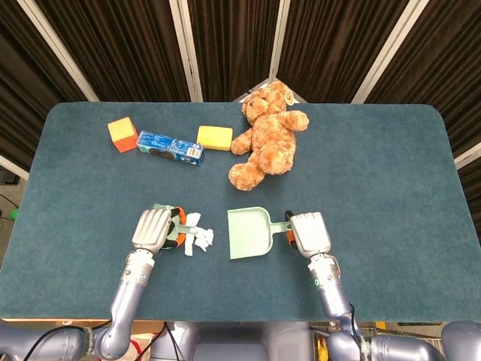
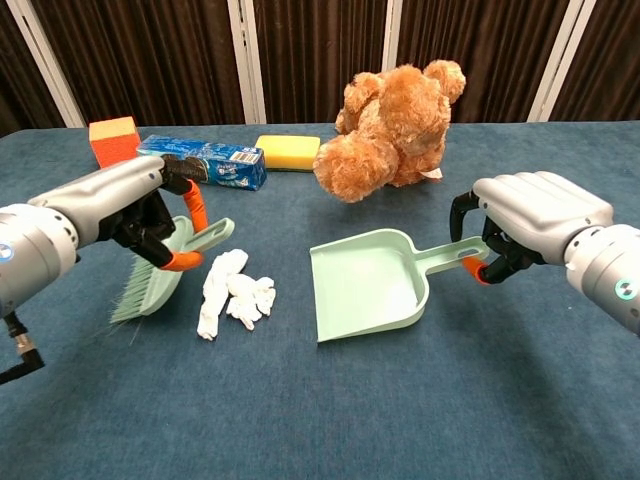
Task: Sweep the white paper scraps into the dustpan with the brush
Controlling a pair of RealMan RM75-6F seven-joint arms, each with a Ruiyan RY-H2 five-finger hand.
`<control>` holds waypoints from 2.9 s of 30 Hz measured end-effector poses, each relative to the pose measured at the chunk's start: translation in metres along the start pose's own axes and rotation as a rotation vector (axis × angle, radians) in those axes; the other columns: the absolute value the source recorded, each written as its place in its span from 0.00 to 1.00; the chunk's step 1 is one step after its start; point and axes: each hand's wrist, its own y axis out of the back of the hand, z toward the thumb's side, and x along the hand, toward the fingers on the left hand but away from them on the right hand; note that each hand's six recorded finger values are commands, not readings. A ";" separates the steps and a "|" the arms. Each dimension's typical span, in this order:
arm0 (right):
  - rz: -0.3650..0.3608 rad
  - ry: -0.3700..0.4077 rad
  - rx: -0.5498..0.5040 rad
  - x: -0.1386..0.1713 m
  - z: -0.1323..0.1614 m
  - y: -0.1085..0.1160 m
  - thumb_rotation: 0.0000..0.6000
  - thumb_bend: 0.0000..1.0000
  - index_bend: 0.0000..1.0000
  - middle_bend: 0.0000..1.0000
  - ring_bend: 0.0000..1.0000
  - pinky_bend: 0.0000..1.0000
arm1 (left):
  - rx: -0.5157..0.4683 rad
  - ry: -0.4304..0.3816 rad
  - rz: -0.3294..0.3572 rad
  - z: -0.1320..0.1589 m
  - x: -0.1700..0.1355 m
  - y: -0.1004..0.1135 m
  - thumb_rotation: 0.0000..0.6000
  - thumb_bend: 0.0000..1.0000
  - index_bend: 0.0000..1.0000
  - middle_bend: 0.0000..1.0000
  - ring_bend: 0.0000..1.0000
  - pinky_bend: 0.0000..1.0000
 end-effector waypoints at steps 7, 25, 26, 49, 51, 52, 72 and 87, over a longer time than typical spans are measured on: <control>0.008 0.000 0.014 0.000 0.003 0.001 1.00 0.47 0.54 0.94 0.94 0.92 | -0.058 -0.019 -0.004 0.019 0.003 -0.005 1.00 0.58 0.79 1.00 1.00 1.00; 0.005 -0.009 0.023 -0.001 0.004 0.004 1.00 0.47 0.54 0.94 0.94 0.92 | -0.275 -0.072 -0.026 0.076 0.010 -0.023 1.00 0.59 0.79 1.00 1.00 1.00; 0.004 -0.011 0.023 -0.002 0.003 0.004 1.00 0.47 0.54 0.94 0.94 0.92 | -0.283 -0.073 -0.023 0.077 0.011 -0.024 1.00 0.59 0.79 1.00 1.00 1.00; 0.014 -0.038 0.031 -0.001 -0.008 0.005 1.00 0.47 0.54 0.94 0.94 0.92 | -0.398 -0.230 0.025 0.100 0.006 0.007 1.00 0.59 0.79 1.00 1.00 1.00; 0.015 -0.039 0.032 -0.001 -0.009 0.004 1.00 0.47 0.54 0.94 0.94 0.92 | -0.372 -0.233 0.040 0.093 0.005 0.016 1.00 0.59 0.79 1.00 1.00 1.00; 0.016 -0.040 0.034 -0.001 -0.010 0.004 1.00 0.47 0.54 0.94 0.94 0.92 | -0.350 -0.234 0.052 0.089 0.006 0.021 1.00 0.59 0.79 1.00 1.00 1.00; 0.029 -0.043 0.033 0.001 -0.013 -0.003 1.00 0.47 0.54 0.94 0.94 0.92 | -0.237 -0.177 0.068 0.055 0.028 0.013 1.00 0.59 0.79 1.00 1.00 1.00; 0.031 -0.057 0.040 -0.001 -0.022 -0.004 1.00 0.47 0.54 0.94 0.94 0.92 | -0.293 -0.310 0.056 0.126 0.027 -0.022 1.00 0.59 0.79 1.00 1.00 1.00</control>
